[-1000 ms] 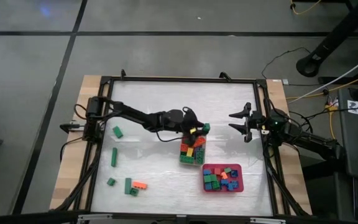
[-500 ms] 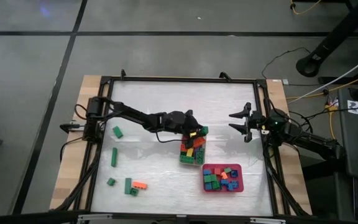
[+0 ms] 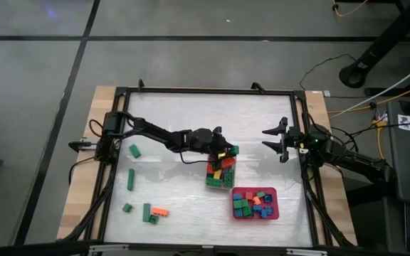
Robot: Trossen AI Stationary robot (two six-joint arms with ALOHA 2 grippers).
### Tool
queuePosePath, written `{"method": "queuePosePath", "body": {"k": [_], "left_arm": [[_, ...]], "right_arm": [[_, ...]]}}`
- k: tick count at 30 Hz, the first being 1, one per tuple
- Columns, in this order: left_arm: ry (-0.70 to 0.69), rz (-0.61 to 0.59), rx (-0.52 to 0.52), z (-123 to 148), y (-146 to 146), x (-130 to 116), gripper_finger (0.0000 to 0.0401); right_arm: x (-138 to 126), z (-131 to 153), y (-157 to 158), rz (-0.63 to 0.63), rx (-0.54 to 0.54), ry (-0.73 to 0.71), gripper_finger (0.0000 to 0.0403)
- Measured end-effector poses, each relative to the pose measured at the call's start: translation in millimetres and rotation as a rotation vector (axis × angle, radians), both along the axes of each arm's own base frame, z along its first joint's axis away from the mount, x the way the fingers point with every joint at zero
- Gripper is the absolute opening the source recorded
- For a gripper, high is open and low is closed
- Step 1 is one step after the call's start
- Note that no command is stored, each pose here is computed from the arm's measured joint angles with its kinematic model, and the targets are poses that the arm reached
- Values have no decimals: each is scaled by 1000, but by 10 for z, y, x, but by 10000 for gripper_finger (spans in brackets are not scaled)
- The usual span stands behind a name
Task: Sort blocks by size
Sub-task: Put the green rectangular game piece into the transparent bin
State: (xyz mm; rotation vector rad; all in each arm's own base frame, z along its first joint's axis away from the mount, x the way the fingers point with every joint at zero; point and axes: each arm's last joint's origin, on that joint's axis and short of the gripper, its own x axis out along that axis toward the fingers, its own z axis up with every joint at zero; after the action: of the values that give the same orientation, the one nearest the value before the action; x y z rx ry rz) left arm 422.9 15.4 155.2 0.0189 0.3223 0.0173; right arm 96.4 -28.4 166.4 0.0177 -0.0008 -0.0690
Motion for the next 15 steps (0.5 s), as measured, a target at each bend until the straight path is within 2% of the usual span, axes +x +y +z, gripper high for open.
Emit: {"method": "queuePosePath", "body": {"k": [15], "left_arm": [[9, -2, -1, -8, -10, -2, 128]], "right_arm": [[0, -1, -2, -5, 0, 0, 214]]}}
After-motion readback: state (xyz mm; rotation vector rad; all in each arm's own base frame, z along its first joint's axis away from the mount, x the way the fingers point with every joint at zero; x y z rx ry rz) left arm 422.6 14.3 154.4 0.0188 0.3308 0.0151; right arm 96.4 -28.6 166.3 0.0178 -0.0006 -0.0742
